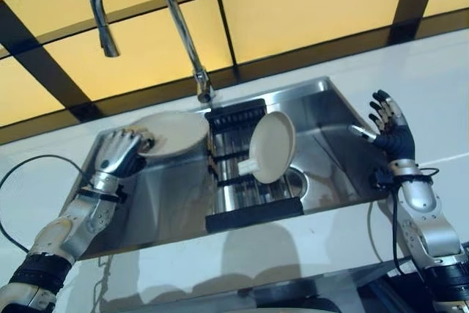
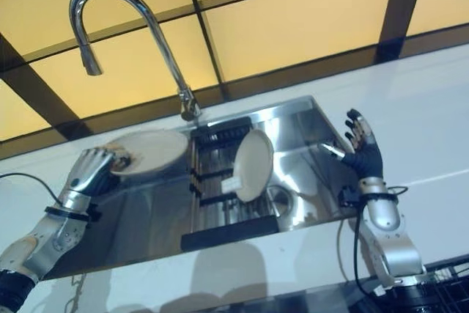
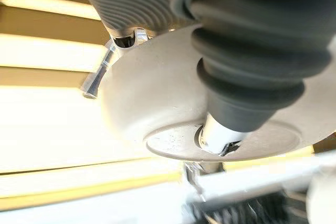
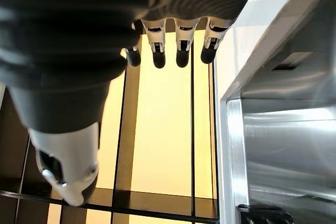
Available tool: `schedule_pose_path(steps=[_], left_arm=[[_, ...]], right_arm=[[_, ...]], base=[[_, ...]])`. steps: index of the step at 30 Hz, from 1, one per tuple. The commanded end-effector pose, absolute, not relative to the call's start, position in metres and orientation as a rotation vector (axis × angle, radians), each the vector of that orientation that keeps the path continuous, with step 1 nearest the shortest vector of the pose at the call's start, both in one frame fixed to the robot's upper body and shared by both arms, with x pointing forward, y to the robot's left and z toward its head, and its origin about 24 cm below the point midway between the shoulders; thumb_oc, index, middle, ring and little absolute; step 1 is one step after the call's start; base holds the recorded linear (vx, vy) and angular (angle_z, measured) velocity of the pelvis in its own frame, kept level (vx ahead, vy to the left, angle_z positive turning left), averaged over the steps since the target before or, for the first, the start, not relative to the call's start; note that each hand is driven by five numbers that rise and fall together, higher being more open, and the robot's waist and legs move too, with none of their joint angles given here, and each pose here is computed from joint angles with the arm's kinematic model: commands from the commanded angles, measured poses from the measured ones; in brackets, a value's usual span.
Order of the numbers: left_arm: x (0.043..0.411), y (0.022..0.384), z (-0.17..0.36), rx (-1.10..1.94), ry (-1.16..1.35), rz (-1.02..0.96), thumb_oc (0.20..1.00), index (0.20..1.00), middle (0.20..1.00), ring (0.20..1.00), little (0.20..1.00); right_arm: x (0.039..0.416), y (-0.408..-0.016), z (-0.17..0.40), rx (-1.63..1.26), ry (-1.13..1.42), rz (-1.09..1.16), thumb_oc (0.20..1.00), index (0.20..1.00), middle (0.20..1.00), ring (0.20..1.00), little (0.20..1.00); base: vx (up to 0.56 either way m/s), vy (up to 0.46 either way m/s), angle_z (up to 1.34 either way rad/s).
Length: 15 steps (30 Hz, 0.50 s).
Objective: Pick up plates and place into dishwasher.
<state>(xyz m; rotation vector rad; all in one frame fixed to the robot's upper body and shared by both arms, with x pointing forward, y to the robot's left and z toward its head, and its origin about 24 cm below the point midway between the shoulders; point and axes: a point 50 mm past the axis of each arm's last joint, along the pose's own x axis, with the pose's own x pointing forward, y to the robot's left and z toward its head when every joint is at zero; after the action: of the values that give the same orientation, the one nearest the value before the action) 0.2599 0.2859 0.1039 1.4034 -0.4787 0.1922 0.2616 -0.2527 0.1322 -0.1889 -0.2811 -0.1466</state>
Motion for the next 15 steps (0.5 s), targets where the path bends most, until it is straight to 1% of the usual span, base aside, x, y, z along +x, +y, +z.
schedule_pose_path(steps=[1,6,9,11,14,15], left_arm=[[0.262,0.299,0.151,1.362,-0.616,0.371,0.200,0.200,0.200,0.200,0.200],[0.261,0.297,0.164,1.251,-0.646,0.384,0.200,0.200,0.200,0.200,0.200],[0.263,0.285,0.173,1.107,-0.675,0.339,0.200,0.200,0.200,0.200,0.200],[0.265,0.275,0.177,1.011,-0.686,0.279,0.200,0.200,0.200,0.200,0.200],[0.271,0.245,0.184,0.882,-0.727,0.109,0.200,0.200,0.200,0.200,0.200],[0.272,0.241,0.185,0.859,-0.730,0.080,0.200,0.200,0.200,0.200,0.200]], right_arm=[[0.257,-0.246,0.138,-0.154,-0.372,-0.151,1.000,1.000,1.000,1.000,1.000],[0.259,-0.240,0.146,-0.163,-0.420,-0.125,1.000,1.000,1.000,1.000,1.000],[0.262,-0.228,0.159,-0.202,-0.486,-0.064,1.000,1.000,1.000,1.000,1.000],[0.266,-0.217,0.169,-0.239,-0.531,-0.022,1.000,1.000,1.000,1.000,1.000],[0.274,-0.195,0.190,-0.325,-0.616,0.071,1.000,1.000,1.000,1.000,1.000],[0.275,-0.192,0.193,-0.333,-0.628,0.086,1.000,1.000,1.000,1.000,1.000]], base=[[-0.06,-0.051,0.02],[-0.06,-0.034,0.12],[-0.06,-0.042,0.06],[-0.06,-0.043,0.11],[-0.06,-0.045,0.09],[-0.05,-0.036,0.12]])
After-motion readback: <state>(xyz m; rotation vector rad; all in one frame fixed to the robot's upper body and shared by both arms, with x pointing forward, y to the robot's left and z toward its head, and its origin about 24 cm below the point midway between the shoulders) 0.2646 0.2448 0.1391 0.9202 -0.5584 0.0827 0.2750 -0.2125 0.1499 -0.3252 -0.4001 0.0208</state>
